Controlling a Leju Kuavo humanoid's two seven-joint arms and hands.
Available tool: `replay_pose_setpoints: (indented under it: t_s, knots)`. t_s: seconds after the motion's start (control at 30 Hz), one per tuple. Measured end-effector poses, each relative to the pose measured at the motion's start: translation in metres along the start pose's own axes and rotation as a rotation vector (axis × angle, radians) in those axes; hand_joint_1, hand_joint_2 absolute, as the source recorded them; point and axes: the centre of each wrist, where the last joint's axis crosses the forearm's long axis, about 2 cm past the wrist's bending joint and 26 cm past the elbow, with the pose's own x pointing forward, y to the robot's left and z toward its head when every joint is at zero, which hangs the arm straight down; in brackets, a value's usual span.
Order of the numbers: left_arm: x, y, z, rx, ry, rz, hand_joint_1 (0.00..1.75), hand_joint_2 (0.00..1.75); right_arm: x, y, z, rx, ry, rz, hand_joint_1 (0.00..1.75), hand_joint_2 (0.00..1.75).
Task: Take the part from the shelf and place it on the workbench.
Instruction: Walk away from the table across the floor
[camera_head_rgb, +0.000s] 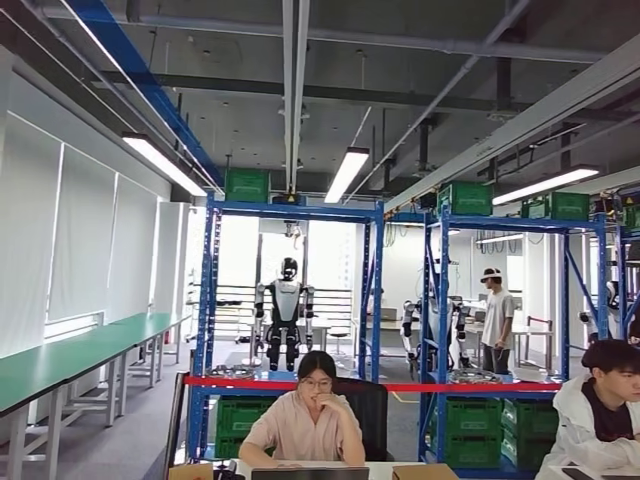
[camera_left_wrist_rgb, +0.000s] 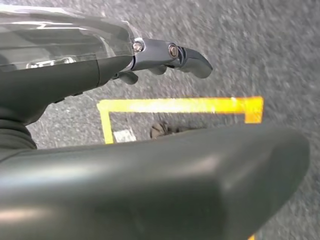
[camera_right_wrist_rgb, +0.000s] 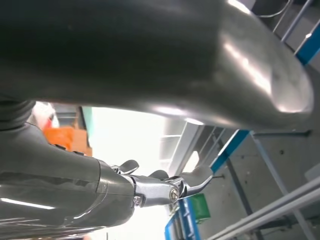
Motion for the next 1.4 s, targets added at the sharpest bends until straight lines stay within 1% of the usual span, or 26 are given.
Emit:
replay_pose_setpoints:
  t_s: [0.2, 0.4, 0.5, 0.57, 0.7, 0.9, 1.0, 1.1, 1.23, 1.4]
  knots:
    - [-0.001, 0.000, 0.001, 0.012, 0.001, 0.014, 0.00, 0.00, 0.003, -0.001, 0.033, -0.086, 0.065, -0.005, 0.00, 0.00]
    - [-0.002, -0.002, 0.001, 0.015, 0.004, 0.031, 0.00, 0.00, 0.001, -0.006, 0.056, -0.154, 0.133, 0.017, 0.00, 0.00]
    - [-0.004, -0.002, 0.002, 0.020, 0.008, 0.043, 0.00, 0.00, -0.004, -0.011, 0.072, -0.213, 0.202, 0.053, 0.00, 0.00]
    - [-0.006, -0.002, 0.003, 0.025, 0.011, 0.053, 0.00, 0.00, -0.008, -0.014, 0.088, -0.267, 0.270, 0.075, 0.00, 0.00]
    - [-0.008, -0.002, 0.004, 0.032, 0.015, 0.067, 0.00, 0.00, -0.020, -0.018, 0.127, -0.383, 0.450, 0.101, 0.00, 0.00]
    - [-0.007, -0.002, 0.003, 0.037, 0.010, 0.078, 0.00, 0.00, -0.036, -0.029, 0.193, -0.587, 0.767, 0.176, 0.00, 0.00]
    - [-0.008, -0.002, 0.004, 0.036, 0.012, 0.075, 0.00, 0.00, -0.035, -0.028, 0.232, -0.703, 0.945, 0.213, 0.00, 0.00]
    - [-0.008, -0.001, 0.004, 0.035, 0.012, 0.068, 0.00, 0.00, -0.028, -0.020, 0.266, -0.814, 1.116, 0.234, 0.00, 0.00]
    - [-0.007, -0.001, 0.003, 0.032, 0.013, 0.061, 0.00, 0.00, -0.017, -0.003, 0.296, -0.919, 1.342, 0.274, 0.00, 0.00]
    - [-0.006, -0.001, 0.003, 0.029, 0.012, 0.054, 0.00, 0.00, -0.006, 0.009, 0.315, -1.023, 1.542, 0.274, 0.00, 0.00]
